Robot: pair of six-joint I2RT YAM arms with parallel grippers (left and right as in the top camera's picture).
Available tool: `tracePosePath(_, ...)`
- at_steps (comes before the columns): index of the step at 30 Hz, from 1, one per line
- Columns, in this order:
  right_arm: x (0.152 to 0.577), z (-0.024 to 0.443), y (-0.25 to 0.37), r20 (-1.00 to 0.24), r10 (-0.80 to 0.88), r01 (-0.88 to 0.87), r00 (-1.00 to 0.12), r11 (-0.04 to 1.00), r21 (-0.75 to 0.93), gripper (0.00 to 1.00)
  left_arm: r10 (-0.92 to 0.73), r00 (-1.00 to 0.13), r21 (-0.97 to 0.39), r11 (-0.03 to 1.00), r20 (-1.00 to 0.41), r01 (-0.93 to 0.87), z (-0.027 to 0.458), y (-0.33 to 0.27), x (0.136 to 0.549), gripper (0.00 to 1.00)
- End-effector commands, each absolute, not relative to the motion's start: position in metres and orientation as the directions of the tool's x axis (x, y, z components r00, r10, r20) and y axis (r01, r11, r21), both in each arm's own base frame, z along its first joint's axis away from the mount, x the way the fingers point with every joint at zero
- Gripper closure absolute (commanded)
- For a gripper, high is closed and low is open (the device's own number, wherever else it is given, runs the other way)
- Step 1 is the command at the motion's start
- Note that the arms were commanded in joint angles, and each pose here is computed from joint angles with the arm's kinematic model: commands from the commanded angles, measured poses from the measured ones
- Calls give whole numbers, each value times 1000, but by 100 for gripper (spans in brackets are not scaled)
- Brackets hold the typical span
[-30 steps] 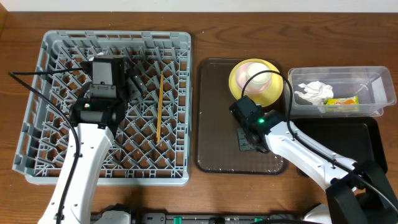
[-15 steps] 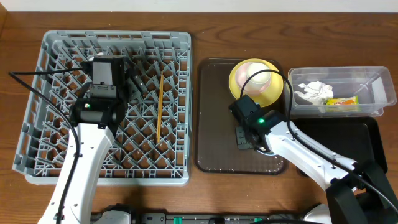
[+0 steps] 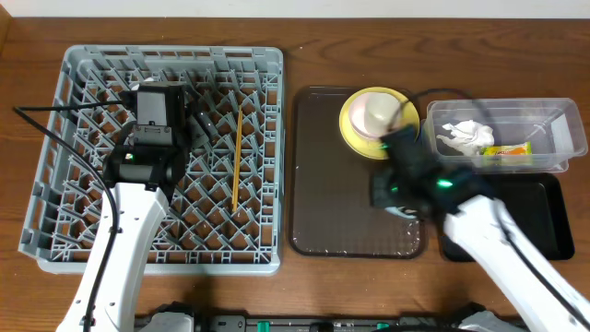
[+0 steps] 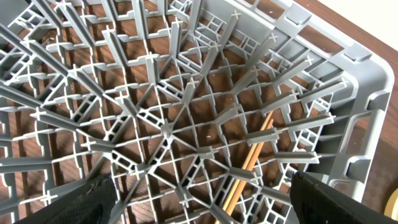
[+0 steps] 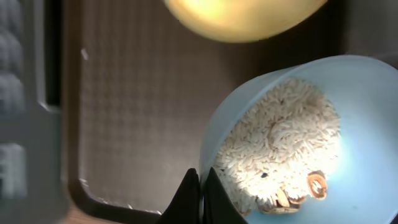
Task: Sort waste into correct bins and load items into the dishwasher rack
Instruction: 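Lift the plate and carry it over the black tray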
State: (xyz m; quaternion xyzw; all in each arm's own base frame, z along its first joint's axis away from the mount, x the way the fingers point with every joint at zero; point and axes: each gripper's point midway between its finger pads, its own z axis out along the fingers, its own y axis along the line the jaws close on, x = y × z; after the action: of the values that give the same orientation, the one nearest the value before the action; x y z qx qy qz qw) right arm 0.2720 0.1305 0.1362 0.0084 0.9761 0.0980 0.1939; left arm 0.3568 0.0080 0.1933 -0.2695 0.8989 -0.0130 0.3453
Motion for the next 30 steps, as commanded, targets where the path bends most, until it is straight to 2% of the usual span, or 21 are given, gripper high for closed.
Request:
tracePosePath(1, 278, 166, 110, -416, 150, 20, -897, 954, 299, 99, -494, -608, -213, 854, -621, -475, 198, 9, 358, 9)
tracePosePath(12, 285, 204, 29, -360, 474, 189, -804, 777, 600, 99, -494, -608, -213, 854, -621, -475, 198, 9, 358, 9)
tracePosePath(17, 292, 222, 5, -352, 574, 185, -739, 676, 714, 99, -494, -608, -213, 854, -621, -475, 198, 9, 358, 9)
tracePosePath(30, 291, 234, -49, -287, 755, 293, -590, 531, 795, 99, -494, -608, -213, 854, -621, -475, 198, 9, 358, 9)
